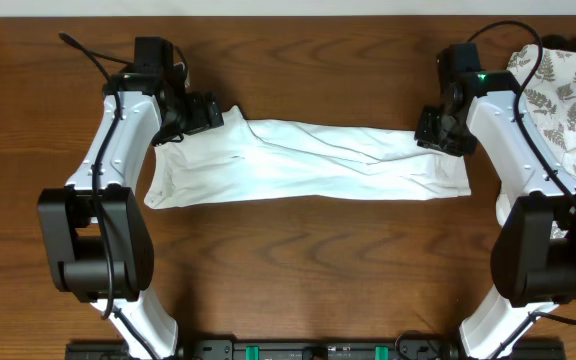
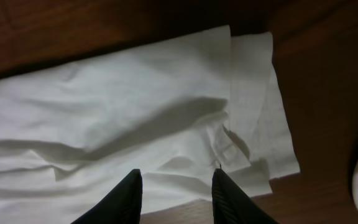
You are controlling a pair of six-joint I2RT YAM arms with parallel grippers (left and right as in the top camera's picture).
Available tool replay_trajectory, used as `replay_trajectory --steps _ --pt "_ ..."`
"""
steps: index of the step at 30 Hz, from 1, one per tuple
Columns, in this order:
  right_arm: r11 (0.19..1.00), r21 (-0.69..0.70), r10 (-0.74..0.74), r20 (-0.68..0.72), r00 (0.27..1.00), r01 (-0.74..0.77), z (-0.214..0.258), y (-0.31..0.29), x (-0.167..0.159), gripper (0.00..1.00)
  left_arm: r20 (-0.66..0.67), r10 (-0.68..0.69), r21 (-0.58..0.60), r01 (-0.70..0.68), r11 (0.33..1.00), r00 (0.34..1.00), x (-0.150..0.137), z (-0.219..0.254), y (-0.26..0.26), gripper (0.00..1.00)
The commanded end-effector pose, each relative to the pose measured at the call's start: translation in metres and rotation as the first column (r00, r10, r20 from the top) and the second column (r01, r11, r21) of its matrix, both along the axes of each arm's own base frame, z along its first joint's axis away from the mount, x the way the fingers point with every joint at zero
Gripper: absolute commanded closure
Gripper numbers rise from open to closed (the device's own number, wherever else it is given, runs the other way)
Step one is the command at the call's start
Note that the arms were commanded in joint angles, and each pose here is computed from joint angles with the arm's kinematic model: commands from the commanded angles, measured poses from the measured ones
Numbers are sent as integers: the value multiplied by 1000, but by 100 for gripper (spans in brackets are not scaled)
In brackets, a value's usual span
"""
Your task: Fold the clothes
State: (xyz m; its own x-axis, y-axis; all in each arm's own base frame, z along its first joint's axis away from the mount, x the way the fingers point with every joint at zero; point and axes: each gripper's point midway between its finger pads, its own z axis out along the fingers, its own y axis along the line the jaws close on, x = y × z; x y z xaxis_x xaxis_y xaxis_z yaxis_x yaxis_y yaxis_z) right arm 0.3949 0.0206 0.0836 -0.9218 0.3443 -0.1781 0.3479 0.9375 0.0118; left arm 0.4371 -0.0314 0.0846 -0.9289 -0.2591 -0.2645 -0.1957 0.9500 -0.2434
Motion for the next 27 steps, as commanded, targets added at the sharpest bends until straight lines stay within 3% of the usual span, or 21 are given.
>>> replay_trajectory --steps 1,15,27 --pt "999 -21 -49 10 999 50 -5 -7 2 64 18 2 14 -2 1000 1000 3 7 4 2" --pt "996 -78 -49 -76 996 43 -39 -22 -5 56 18 2 14 -2 1000 1000 3 7 4 2" --pt "996 -85 8 -111 994 -17 -47 -29 -8 55 18 2 14 -2 1000 1000 3 7 4 2"
